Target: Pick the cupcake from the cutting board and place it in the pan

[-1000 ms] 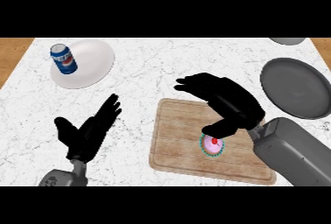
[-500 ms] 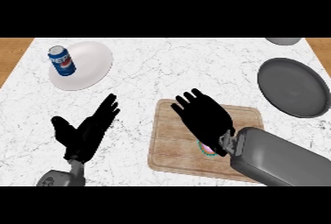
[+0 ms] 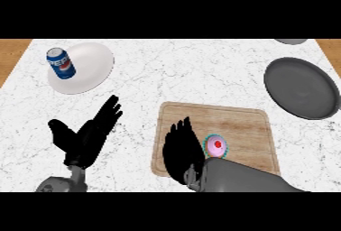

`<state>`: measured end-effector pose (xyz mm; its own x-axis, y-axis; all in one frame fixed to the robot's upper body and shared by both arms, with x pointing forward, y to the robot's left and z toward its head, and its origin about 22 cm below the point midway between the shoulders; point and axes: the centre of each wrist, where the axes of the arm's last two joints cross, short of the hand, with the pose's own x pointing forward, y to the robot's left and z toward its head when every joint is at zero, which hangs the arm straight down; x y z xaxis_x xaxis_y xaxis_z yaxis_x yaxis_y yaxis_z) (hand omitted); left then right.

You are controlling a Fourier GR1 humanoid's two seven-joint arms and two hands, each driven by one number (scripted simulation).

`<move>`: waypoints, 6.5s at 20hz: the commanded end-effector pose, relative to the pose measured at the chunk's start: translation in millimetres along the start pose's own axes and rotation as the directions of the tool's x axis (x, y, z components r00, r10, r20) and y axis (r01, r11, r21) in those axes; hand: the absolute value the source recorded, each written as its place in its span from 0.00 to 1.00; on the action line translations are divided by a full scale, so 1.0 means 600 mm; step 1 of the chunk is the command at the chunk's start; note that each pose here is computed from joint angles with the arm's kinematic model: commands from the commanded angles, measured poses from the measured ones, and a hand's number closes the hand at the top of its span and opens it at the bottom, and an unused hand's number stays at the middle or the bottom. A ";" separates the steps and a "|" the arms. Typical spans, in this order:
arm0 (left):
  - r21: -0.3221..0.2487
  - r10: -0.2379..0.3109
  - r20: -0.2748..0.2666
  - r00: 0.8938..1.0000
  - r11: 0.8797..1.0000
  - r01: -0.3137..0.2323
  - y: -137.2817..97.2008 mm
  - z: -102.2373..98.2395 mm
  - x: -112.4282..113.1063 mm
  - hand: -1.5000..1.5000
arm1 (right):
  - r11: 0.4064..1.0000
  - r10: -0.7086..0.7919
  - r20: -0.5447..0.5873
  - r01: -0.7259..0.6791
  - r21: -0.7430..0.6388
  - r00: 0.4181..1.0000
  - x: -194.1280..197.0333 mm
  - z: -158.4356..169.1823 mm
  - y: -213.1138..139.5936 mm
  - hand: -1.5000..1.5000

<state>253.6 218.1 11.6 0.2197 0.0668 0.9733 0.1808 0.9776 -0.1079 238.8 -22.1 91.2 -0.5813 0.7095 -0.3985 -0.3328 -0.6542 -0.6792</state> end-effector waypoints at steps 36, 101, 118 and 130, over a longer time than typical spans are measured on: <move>-0.003 0.009 0.017 1.000 1.000 -0.009 -0.001 -0.005 -0.009 0.50 | 0.956 0.273 -0.219 -0.289 -0.045 0.937 -0.032 -0.025 0.098 1.00; -0.087 -0.008 0.021 1.000 0.996 0.010 -0.021 -0.020 0.007 0.50 | 0.104 -0.987 -0.070 0.248 -0.963 0.144 -0.580 -0.018 0.449 1.00; -0.062 -0.014 0.036 0.999 0.998 0.016 -0.016 -0.015 0.009 0.50 | -0.392 -0.909 0.418 0.366 -0.844 -0.011 -0.606 0.009 0.465 0.00; -0.061 0.012 0.041 0.999 0.998 -0.010 -0.023 -0.018 0.006 0.50 | -0.510 -0.837 0.529 0.554 -0.658 -0.142 -0.601 0.128 0.610 0.00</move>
<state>262.4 204.9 14.3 0.1862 0.0725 0.9798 0.2373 0.9644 -0.1164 301.1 -512.8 36.6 -0.0098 0.3318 0.9433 0.3859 0.8715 -0.3025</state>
